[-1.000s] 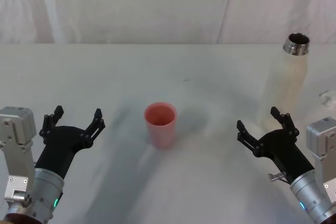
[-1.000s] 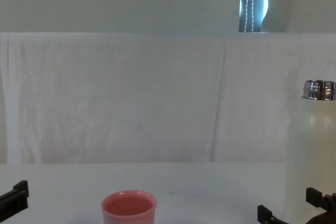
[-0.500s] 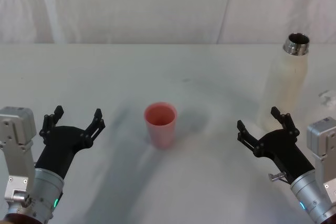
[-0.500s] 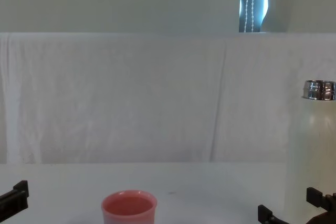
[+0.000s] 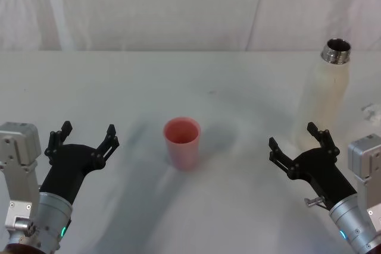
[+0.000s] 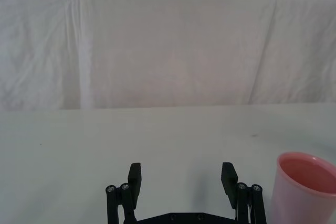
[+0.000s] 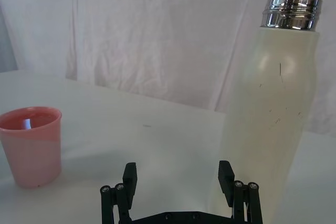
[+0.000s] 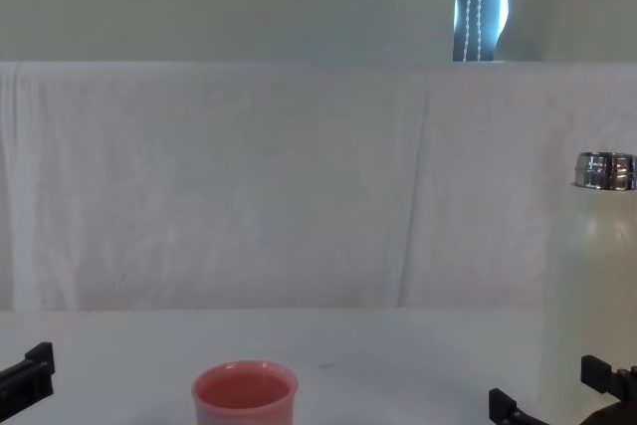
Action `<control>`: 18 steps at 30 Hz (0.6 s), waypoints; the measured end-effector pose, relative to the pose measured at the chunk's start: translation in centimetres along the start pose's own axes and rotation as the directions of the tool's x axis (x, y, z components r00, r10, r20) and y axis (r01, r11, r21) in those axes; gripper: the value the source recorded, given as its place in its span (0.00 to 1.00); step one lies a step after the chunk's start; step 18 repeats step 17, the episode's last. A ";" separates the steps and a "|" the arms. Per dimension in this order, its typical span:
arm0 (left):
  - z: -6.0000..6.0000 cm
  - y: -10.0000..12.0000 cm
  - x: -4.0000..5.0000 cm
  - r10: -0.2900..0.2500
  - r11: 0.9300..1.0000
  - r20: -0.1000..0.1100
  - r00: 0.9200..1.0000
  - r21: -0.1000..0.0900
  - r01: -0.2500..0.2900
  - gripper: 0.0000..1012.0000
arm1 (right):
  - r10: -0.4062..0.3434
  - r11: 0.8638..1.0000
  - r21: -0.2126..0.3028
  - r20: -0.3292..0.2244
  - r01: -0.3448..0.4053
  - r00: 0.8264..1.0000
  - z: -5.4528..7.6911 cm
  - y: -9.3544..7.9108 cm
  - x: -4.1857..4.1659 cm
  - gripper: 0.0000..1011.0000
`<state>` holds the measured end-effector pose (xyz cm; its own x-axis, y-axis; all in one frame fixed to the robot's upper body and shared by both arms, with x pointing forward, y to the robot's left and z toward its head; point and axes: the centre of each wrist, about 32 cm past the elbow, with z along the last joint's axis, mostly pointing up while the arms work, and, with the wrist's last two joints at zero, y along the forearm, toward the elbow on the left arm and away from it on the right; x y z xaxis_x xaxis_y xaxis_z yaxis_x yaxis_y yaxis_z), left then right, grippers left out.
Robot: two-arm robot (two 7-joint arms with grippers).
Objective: Grasp the thermos with one hand and pour water into the cup lid.
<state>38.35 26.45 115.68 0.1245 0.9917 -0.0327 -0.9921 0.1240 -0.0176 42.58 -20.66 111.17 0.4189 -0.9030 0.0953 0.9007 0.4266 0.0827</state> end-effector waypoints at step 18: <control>0.0 0.0 0.00 0.000 1.000 0.000 1.000 0.000 0.000 0.99 | 0.000 1.000 0.000 0.000 0.000 1.000 0.0 0.0 0.00 0.99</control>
